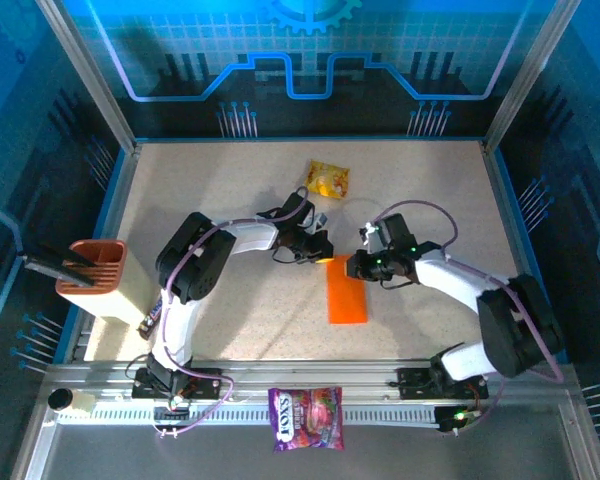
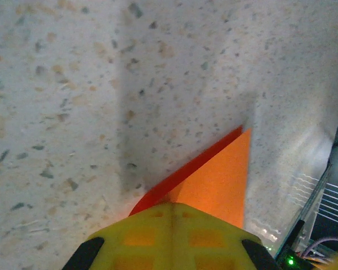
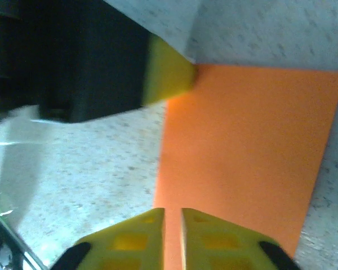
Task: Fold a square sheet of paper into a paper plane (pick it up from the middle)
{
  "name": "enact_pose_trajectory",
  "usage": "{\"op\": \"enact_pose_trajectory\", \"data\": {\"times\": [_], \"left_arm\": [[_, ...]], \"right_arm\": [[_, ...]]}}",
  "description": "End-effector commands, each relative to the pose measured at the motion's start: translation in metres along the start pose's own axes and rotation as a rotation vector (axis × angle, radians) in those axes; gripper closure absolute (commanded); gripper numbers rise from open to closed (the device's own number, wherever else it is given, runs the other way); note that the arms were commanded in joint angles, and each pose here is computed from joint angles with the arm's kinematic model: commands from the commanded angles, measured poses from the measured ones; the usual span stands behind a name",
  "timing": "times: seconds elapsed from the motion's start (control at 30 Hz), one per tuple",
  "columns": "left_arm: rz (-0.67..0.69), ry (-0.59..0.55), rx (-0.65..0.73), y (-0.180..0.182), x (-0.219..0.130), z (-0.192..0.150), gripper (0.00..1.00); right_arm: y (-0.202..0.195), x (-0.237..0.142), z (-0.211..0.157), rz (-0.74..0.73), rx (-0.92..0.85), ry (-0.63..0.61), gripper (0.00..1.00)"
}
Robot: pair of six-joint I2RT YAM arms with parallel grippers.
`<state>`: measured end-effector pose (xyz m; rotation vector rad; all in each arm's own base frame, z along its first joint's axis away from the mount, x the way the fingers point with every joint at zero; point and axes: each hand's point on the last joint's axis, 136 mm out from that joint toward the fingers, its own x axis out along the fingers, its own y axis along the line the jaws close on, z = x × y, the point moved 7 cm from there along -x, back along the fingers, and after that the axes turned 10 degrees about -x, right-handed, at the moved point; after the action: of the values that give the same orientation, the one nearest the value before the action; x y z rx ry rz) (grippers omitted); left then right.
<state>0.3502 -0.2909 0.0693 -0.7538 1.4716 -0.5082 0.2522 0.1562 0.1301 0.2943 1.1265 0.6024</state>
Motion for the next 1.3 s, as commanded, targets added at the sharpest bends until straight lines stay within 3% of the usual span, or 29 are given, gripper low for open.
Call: {"op": "enact_pose_trajectory", "data": {"times": [0.0,0.23,0.47,0.63,0.87,1.27], "left_arm": [[0.044,0.009,-0.009,0.005,0.003,-0.002,0.95],[-0.008,-0.034,0.062,-0.030,-0.023,-0.004,0.93],[-0.039,0.022,0.100,-0.053,-0.015,-0.022,0.93],[0.020,0.001,0.067,-0.040,-0.006,-0.020,0.93],[-0.020,-0.032,0.020,-0.031,-0.009,-0.002,0.93],[-0.083,0.044,-0.021,-0.026,0.006,-0.008,0.94]], "right_arm": [[0.001,-0.014,-0.009,-0.005,0.044,-0.025,0.75],[-0.007,-0.030,-0.030,-0.046,0.131,-0.085,0.68],[-0.020,-0.031,-0.054,-0.034,0.262,-0.018,0.50],[-0.024,-0.029,-0.061,0.110,0.333,0.007,0.49],[-0.028,-0.030,-0.069,0.087,0.321,0.081,0.48],[-0.032,-0.018,-0.077,0.116,0.356,0.142,0.41]]}}
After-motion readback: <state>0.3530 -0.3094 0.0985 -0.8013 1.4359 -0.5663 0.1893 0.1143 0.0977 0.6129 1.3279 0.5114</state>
